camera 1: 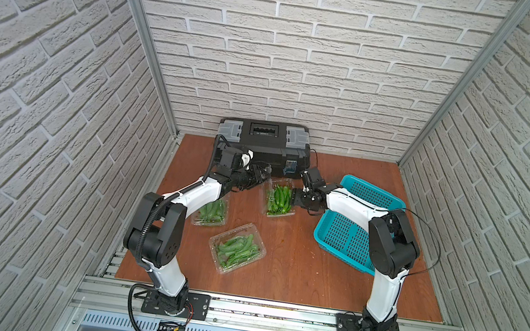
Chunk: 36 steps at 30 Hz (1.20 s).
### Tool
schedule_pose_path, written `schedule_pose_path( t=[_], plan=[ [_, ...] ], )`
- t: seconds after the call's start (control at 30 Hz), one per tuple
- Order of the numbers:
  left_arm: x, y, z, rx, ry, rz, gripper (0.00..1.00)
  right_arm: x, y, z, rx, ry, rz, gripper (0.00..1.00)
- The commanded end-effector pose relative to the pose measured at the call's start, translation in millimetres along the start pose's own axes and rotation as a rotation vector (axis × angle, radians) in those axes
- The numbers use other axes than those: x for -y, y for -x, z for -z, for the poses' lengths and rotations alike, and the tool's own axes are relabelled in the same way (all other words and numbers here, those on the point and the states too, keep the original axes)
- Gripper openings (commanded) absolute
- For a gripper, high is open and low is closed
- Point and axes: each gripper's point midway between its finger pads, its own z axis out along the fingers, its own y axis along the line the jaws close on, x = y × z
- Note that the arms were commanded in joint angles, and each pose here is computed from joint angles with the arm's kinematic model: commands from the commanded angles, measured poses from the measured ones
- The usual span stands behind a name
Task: Take small green peppers out of containers
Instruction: Open the packing box at the center of the board, then pick up the green pepper from the packing box.
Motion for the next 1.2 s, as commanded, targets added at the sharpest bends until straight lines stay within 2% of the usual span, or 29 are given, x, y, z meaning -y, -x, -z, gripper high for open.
schedule_pose_path(
  t=[0.0, 0.1, 0.27, 0.4, 0.57, 0.83, 1.03, 1.17],
  plan=[
    [-9, 18, 21, 0.121, 0.089, -0.047, 0.6, -8, 30, 29, 0.145, 0.004, 0.03, 0.72],
    [-10, 26, 29, 0.172, 0.124, -0.072, 0.64, -16, 38, 38, 0.184, 0.018, 0.056, 0.71],
    [-3, 33, 31, 0.195, 0.123, -0.095, 0.7, -40, 35, 34, 0.159, 0.11, 0.098, 0.66],
    [-1, 32, 28, 0.184, 0.133, -0.114, 0.71, -54, 26, 20, 0.102, 0.171, 0.089, 0.42],
    [-3, 28, 26, 0.173, 0.171, -0.135, 0.73, -64, 14, -2, 0.032, 0.217, 0.076, 0.3],
    [-8, 23, 19, 0.151, 0.228, -0.165, 0.73, -65, -8, -33, -0.056, 0.215, 0.077, 0.28],
    [-9, 20, 11, 0.133, 0.245, -0.174, 0.73, -65, -16, -39, -0.076, 0.213, 0.075, 0.14],
    [-12, 17, 7, 0.121, 0.253, -0.173, 0.73, -69, -15, -34, -0.071, 0.235, 0.079, 0.17]
  ],
)
